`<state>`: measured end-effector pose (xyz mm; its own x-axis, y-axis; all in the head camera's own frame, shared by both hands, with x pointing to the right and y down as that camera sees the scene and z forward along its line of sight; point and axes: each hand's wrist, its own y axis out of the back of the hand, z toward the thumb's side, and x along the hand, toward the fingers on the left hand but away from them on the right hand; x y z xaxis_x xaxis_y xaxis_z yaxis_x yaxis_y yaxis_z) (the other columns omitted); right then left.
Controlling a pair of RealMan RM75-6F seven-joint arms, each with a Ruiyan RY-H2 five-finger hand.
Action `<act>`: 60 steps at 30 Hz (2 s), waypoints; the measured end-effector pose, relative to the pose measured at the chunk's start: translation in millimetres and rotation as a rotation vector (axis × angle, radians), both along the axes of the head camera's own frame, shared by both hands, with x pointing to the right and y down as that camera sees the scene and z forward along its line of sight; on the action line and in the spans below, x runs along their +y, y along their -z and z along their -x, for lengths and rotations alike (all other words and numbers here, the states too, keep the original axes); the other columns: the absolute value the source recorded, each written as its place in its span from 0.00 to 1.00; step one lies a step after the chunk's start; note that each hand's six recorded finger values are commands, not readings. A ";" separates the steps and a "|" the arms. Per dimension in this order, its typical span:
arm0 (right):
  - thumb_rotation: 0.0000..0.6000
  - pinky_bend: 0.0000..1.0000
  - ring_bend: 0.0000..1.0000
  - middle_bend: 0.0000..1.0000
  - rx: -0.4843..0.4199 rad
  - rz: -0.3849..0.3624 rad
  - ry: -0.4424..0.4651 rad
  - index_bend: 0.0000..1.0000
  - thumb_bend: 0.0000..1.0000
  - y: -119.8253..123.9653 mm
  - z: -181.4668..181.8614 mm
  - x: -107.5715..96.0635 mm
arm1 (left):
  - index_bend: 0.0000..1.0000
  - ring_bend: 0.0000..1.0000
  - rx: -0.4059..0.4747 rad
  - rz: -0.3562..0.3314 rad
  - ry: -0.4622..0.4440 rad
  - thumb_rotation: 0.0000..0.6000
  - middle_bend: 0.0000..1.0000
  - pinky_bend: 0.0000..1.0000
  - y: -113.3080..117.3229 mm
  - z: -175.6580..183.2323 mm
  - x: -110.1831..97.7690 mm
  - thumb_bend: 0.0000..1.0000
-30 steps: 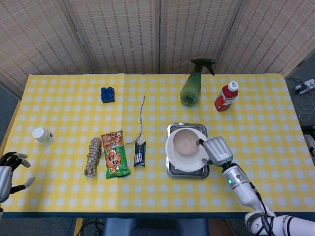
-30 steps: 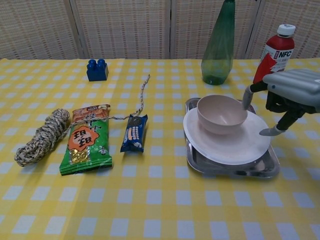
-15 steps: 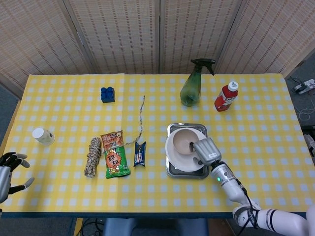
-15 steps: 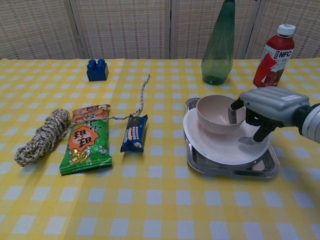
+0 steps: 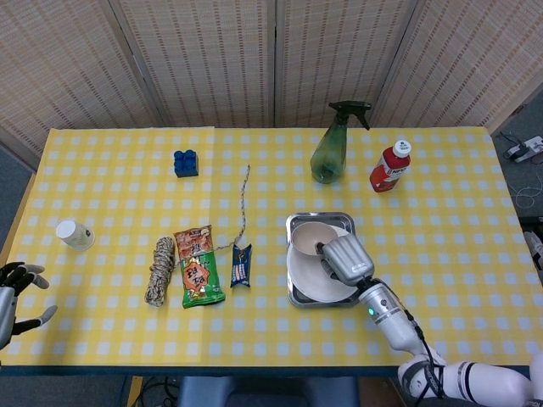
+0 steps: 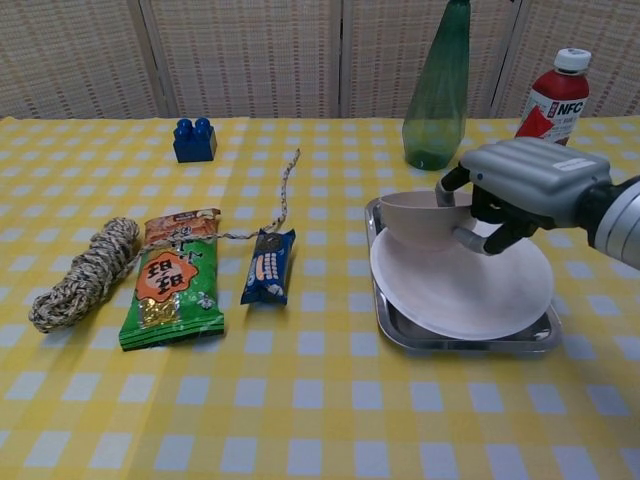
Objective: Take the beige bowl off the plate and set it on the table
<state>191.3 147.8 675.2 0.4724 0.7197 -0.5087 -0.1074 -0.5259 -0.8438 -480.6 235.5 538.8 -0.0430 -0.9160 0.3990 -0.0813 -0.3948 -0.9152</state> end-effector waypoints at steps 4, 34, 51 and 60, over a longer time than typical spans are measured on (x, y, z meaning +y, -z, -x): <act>1.00 1.00 1.00 1.00 -0.039 -0.050 0.047 0.76 0.51 21.3 19.8 -1.2 | 0.61 0.22 0.001 -0.001 0.002 1.00 0.35 0.44 0.3 0.2 0.1 0.00; 1.00 1.00 1.00 1.00 -0.206 0.098 0.350 0.58 0.21 32.8 86.0 90.5 | 0.61 0.22 -0.013 -0.005 0.027 1.00 0.35 0.44 3.5 9.6 -1.9 0.00; 1.00 0.99 0.86 0.77 -0.111 -0.026 0.216 0.27 0.00 61.6 20.6 60.6 | 0.61 0.22 -0.019 0.001 0.011 1.00 0.35 0.44 3.1 4.8 0.3 0.00; 1.00 0.46 0.56 0.55 0.063 -0.133 0.027 0.48 0.00 83.9 -70.9 42.7 | 0.60 0.22 -0.024 0.039 -0.018 1.00 0.35 0.44 -6.5 -5.4 6.8 0.00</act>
